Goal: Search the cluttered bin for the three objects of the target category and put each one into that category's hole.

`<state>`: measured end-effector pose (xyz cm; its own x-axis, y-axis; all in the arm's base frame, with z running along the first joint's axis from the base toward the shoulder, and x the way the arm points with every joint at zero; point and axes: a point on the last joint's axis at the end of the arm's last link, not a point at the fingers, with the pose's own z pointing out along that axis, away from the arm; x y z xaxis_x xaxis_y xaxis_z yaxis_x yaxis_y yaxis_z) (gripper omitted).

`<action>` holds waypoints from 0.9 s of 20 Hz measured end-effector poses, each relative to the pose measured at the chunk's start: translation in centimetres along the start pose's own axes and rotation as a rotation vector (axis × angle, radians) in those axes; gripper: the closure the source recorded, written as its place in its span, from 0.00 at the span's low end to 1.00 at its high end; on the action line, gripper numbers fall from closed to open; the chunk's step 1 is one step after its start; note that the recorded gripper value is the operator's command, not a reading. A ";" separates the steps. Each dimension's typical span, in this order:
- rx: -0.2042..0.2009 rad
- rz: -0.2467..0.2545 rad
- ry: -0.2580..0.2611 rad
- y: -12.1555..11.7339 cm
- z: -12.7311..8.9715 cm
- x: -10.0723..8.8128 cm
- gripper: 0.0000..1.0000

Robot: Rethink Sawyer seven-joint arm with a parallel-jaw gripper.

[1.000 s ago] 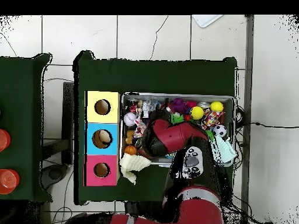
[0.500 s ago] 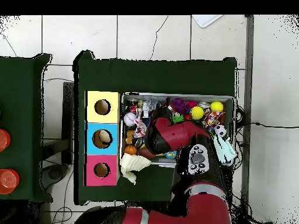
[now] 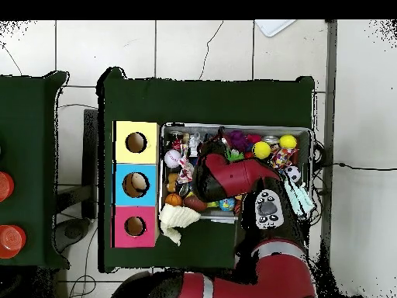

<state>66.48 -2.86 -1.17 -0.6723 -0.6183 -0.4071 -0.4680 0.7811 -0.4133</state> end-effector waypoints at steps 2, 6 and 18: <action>-0.003 0.003 -0.004 0.1 0.1 -0.2 0.00; -0.015 0.013 -0.014 0.4 0.1 -1.0 0.00; -0.059 0.053 0.070 -0.7 -1.8 -1.7 0.00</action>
<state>66.93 -2.16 1.32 -0.7346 -0.5697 -0.3686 -0.4622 0.8178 -0.3428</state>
